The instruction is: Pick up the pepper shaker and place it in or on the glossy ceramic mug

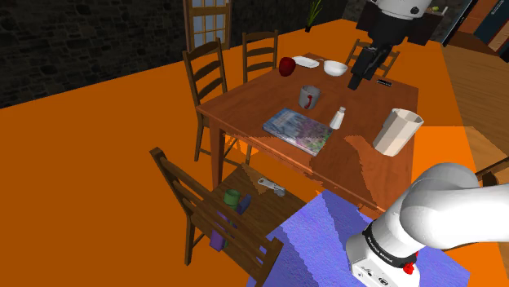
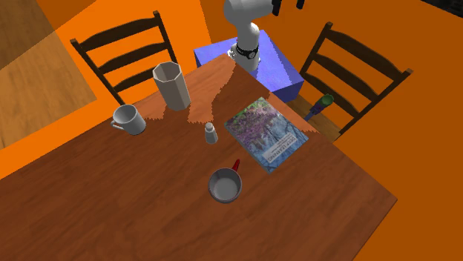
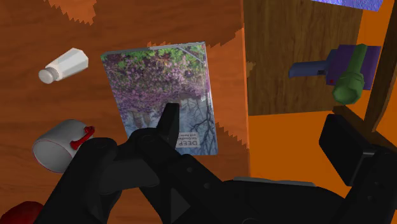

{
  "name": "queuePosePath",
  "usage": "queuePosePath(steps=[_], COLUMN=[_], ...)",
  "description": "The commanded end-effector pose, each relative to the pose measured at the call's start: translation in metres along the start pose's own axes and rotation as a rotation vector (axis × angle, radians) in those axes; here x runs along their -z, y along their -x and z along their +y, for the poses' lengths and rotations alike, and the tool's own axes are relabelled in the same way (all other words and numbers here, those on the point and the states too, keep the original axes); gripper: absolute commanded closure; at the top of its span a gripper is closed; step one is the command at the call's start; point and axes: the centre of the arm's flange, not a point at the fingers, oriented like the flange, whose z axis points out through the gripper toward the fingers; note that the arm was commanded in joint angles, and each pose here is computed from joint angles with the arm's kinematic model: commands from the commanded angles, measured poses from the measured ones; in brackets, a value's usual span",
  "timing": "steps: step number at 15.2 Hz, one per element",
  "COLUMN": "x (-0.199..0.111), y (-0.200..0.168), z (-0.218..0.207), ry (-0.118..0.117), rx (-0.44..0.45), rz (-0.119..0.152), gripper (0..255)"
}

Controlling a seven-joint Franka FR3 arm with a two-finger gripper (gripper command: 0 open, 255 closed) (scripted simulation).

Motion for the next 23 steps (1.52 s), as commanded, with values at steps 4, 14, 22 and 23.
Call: queuePosePath(steps=[4, 14, 22, 23], x=[-0.025, -0.107, -0.172, -0.18], y=[-0.005, -0.026, -0.049, -0.052], z=[0.03, 0.129, 0.207, 0.217], ry=[0.004, 0.015, 0.025, 0.026], rx=[0.021, 0.093, 0.149, 0.157], rz=[0.001, 0.004, 0.007, 0.008], gripper=[0, 0, 0, 0])
